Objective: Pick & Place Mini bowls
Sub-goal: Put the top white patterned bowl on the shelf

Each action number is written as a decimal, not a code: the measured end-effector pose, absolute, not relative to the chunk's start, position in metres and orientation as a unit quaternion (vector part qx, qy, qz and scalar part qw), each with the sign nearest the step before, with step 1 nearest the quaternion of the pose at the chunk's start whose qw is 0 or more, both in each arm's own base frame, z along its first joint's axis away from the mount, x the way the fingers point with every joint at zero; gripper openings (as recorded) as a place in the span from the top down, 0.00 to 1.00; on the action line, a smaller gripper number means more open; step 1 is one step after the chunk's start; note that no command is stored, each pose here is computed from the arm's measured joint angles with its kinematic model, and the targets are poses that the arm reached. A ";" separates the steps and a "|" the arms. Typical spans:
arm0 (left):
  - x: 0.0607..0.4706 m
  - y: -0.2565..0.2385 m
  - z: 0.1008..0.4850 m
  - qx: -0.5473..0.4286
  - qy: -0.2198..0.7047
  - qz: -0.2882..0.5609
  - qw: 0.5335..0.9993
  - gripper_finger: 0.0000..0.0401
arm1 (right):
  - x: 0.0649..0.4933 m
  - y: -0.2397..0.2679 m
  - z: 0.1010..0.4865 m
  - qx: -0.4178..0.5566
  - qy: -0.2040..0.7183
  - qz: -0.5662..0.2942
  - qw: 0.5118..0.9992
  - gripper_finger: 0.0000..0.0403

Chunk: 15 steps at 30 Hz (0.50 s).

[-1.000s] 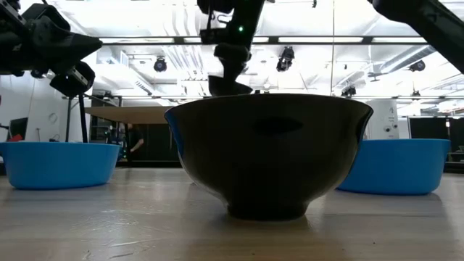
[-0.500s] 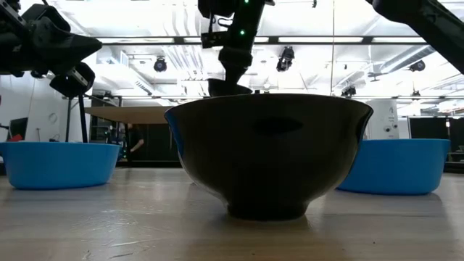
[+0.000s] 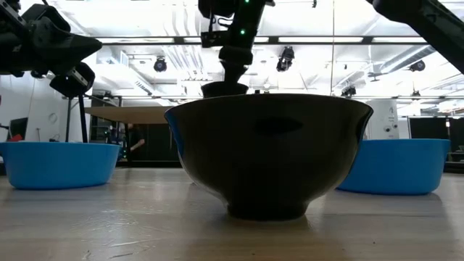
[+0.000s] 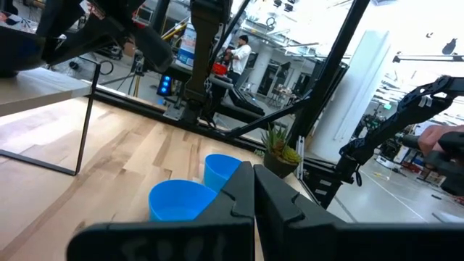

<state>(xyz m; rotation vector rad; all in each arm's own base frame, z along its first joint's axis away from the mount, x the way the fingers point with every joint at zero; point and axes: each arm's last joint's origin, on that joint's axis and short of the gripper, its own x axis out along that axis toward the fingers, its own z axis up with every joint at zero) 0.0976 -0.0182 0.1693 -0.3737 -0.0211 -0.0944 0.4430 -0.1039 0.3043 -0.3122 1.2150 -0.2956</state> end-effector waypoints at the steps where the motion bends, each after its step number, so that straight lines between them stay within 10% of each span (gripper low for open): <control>1: 0.098 -0.018 0.169 -0.186 -0.010 -0.047 0.981 1.00 | 0.443 -0.104 0.304 -0.146 0.566 -0.138 0.799 0.78; 15: 0.098 -0.018 0.169 -0.186 -0.010 -0.047 0.981 1.00 | 0.445 -0.094 0.313 -0.147 0.551 -0.167 0.805 0.67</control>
